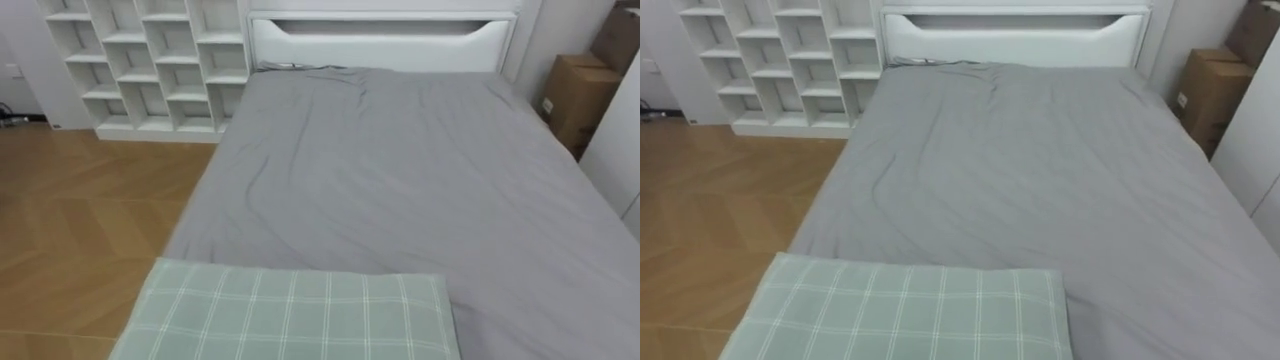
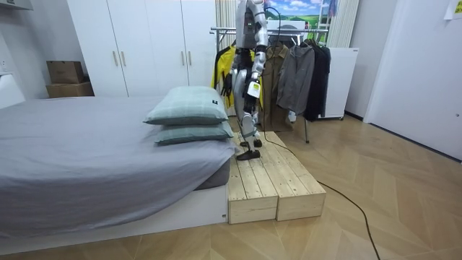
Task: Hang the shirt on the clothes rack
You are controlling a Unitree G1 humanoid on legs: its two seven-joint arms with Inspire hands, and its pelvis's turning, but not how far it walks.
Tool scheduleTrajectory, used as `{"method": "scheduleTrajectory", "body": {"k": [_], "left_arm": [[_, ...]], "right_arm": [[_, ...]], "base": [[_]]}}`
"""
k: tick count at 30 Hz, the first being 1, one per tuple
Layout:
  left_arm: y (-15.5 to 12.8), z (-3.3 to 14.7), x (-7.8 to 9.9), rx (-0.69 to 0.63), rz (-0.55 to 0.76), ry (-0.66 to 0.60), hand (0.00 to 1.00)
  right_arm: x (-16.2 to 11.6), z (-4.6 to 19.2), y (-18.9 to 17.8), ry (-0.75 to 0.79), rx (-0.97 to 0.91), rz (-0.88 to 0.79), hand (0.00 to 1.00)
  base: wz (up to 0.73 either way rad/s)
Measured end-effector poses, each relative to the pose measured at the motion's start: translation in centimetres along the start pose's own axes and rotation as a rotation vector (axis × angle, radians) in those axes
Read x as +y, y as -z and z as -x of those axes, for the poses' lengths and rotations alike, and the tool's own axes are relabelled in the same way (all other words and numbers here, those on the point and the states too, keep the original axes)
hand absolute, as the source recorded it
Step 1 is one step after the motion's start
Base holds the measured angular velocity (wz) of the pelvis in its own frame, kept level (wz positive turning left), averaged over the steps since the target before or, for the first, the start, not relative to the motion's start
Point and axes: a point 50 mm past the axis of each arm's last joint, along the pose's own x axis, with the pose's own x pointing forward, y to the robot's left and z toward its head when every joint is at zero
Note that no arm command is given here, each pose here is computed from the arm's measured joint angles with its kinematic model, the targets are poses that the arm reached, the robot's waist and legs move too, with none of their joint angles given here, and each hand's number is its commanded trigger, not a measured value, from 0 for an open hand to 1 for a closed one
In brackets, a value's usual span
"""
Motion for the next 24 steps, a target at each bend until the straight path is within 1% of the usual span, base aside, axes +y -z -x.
{"method": "scheduleTrajectory", "body": {"k": [2,5,7,11,16,24], "left_arm": [[0.6,0.1,-0.1,0.035,0.0,0.011,0.0],[1.3,0.2,-1.0,0.073,0.002,0.046,0.0],[1.3,0.3,-1.4,0.084,-0.025,0.07,0.0],[0.5,-0.1,-1.6,0.071,-0.075,0.086,0.0],[-0.4,-0.3,-1.7,0.049,-0.164,0.103,0.0],[-0.4,-0.3,-1.7,0.053,-0.192,0.104,0.0]], "right_arm": [[0.1,0.0,0.0,-0.01,0.007,-0.001,0.0],[0.1,0.0,0.3,-0.019,0.018,-0.003,0.0],[0.2,0.0,0.2,-0.027,0.016,-0.015,0.0],[0.2,0.0,0.1,-0.036,0.012,-0.055,0.0],[0.3,0.0,0.1,-0.04,0.01,-0.066,0.0],[0.4,0.0,0.2,-0.047,0.01,-0.103,0.0]], "base": [[0.14],[0.13],[0.0],[0.09],[-0.08],[-0.01]]}}
